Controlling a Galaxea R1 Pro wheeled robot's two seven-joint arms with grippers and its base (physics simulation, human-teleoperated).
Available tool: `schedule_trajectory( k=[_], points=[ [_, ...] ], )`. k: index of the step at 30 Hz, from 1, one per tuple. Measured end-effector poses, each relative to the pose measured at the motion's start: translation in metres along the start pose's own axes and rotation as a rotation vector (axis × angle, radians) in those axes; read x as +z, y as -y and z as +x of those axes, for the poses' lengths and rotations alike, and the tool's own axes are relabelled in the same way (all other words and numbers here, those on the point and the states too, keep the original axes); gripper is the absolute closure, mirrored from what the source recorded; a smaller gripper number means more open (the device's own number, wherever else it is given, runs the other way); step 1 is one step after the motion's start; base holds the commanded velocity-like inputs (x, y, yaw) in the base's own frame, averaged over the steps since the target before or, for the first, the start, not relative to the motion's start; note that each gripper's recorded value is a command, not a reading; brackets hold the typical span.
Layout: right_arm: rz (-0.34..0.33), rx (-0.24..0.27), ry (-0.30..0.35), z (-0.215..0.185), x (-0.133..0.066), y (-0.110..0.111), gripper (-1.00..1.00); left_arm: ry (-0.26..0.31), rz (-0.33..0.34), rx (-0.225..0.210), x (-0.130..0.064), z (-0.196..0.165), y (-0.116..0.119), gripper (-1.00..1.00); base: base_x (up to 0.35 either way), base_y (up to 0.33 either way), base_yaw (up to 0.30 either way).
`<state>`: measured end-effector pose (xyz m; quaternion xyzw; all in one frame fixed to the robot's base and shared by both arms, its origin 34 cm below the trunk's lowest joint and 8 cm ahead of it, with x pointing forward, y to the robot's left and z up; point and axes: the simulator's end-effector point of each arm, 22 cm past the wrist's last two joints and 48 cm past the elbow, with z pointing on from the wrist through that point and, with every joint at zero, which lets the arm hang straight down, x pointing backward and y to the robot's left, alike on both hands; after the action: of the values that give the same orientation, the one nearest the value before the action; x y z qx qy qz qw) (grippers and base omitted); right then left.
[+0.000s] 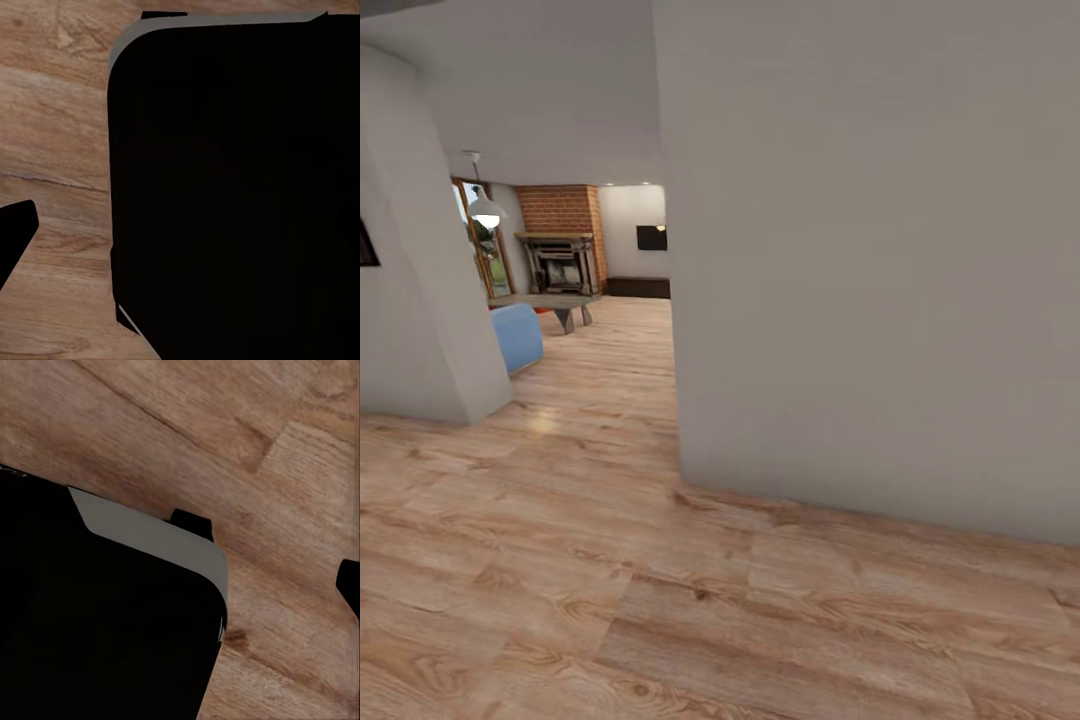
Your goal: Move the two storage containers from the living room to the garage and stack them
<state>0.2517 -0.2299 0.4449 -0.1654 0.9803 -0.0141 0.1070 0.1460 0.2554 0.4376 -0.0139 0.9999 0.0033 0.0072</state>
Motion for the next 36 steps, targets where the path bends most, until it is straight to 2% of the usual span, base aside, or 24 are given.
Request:
schedule_trajectory(
  k=[36],
  points=[
    [0.002, 0.002, -0.001, 0.0006, 0.0, 0.0012, -1.0, 0.0, 0.0, 0.0, 0.0, 0.0001, 0.0, -1.0, 0.322, 0.0, 0.27]
  ],
)
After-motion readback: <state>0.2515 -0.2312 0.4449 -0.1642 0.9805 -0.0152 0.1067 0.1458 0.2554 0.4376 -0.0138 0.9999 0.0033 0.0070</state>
